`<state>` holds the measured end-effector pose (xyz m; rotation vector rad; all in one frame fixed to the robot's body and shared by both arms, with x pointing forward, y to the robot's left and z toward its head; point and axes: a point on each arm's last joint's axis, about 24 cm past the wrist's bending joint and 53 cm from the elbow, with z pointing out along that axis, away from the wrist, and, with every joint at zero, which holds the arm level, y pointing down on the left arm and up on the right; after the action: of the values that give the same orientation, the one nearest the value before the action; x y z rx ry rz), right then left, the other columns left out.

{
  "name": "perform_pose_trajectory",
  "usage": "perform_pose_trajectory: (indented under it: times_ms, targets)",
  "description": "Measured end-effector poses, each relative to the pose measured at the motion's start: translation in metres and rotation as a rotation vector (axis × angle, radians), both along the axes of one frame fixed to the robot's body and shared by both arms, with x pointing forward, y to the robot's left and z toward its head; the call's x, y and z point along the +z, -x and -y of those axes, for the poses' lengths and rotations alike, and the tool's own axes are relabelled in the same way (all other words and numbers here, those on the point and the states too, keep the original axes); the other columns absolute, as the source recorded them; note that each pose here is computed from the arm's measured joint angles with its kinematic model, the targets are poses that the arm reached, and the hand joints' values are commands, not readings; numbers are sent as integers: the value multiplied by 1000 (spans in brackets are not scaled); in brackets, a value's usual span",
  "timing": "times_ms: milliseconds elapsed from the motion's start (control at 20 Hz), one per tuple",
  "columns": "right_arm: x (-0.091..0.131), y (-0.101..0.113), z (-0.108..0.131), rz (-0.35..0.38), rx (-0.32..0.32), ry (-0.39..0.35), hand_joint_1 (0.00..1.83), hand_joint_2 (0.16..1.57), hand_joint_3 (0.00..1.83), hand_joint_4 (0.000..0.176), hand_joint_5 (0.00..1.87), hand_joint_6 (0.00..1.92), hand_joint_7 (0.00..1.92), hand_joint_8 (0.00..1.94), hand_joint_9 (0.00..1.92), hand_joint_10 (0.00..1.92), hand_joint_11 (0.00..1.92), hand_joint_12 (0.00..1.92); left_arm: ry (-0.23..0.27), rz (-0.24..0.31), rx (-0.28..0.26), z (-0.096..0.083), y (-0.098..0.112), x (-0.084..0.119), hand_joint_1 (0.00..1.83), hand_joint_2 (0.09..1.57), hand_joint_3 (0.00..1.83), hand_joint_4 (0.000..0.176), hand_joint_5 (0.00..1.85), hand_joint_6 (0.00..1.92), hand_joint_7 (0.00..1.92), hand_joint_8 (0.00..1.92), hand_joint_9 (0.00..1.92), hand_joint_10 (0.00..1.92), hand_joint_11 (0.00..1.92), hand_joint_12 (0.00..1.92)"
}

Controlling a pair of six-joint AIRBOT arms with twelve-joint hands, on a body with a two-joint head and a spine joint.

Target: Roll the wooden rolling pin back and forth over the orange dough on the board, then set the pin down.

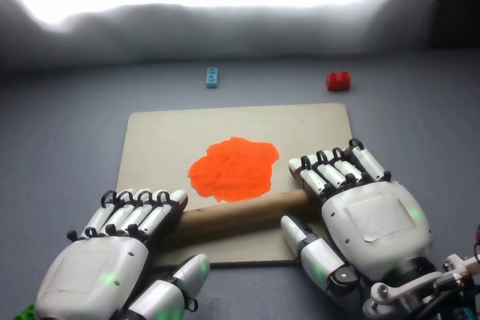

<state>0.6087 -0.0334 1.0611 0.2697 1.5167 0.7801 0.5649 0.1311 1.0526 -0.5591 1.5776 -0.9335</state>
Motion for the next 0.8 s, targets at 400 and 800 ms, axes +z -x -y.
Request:
perform_pose_trajectory:
  times_ms: [400,800]
  targets:
    - [0,0,1,0,-2,3,0,1428,0,0,393,8,434,4,419,12,0,951,-2,-17,-4,2,-8,3,0,1442,2,0,209,5,236,5,195,9,0,259]
    - [0,-1,2,-3,-6,3,0,1429,0,0,377,3,428,5,415,7,0,941,0,-27,-19,7,-13,6,0,1440,0,0,190,0,218,0,172,1,0,244]
